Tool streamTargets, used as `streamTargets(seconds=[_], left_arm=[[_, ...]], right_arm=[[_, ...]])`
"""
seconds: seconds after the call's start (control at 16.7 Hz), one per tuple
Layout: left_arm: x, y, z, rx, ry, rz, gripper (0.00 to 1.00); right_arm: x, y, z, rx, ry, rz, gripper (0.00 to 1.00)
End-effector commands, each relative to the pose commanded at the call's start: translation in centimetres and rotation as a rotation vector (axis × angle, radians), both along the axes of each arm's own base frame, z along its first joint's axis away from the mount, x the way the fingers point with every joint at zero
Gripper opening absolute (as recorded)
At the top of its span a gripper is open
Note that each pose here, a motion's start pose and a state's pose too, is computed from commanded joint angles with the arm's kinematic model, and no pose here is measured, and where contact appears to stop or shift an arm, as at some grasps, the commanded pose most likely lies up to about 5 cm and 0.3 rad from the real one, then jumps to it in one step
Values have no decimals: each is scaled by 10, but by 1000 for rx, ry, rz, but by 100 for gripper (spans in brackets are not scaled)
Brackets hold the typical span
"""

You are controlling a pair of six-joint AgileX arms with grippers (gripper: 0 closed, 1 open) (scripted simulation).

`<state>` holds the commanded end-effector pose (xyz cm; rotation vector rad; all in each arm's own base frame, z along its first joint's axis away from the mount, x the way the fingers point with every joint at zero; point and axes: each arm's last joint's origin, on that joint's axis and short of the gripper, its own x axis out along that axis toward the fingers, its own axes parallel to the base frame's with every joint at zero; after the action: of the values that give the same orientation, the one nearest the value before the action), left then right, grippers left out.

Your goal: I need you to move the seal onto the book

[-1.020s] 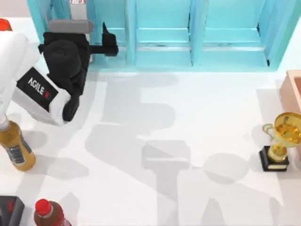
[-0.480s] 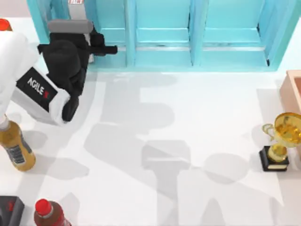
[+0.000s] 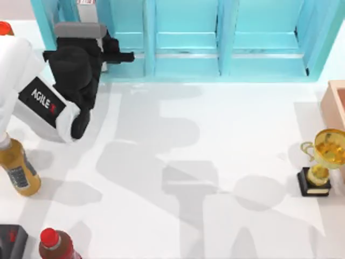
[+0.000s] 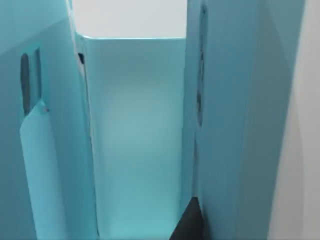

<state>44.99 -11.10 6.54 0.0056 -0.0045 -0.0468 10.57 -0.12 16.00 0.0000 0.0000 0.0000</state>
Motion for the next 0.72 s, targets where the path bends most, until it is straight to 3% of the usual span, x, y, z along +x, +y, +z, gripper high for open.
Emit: streamTargets(seconds=[0.48, 0.72], left_arm=[[-10, -12, 10, 6, 27, -22, 0], [-40, -31, 56, 13, 61, -68, 0]], right_arm=[[0, 0, 0, 0, 0, 0, 100], [0, 0, 0, 0, 0, 0, 100]])
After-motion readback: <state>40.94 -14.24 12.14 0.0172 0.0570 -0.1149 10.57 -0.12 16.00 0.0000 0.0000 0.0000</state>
